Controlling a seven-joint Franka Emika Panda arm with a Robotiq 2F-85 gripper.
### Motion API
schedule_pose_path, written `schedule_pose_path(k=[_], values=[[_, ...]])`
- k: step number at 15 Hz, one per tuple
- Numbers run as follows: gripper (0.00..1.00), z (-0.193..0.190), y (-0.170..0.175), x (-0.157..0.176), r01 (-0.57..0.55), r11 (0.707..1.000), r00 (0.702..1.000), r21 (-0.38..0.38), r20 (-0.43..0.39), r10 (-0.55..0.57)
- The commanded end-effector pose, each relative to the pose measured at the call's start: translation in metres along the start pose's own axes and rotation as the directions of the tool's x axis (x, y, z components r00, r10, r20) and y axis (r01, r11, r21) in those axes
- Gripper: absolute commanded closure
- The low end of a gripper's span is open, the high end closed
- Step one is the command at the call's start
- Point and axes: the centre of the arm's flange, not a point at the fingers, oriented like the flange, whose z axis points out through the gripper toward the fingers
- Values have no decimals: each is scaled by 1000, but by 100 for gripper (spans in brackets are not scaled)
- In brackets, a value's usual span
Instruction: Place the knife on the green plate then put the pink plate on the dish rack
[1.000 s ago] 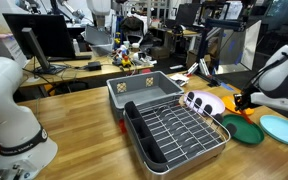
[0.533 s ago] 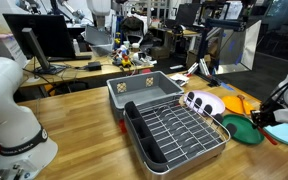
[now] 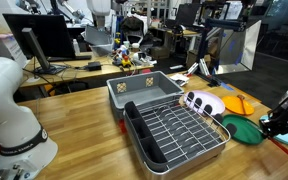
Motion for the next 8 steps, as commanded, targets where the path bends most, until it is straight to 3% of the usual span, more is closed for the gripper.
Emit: schedule_pose_path(k=[1,8], values=[[96,3,-3,7,70,997,997,-10,29,-70],[96,15,-10,35,151,987,987,-45,60,-148]])
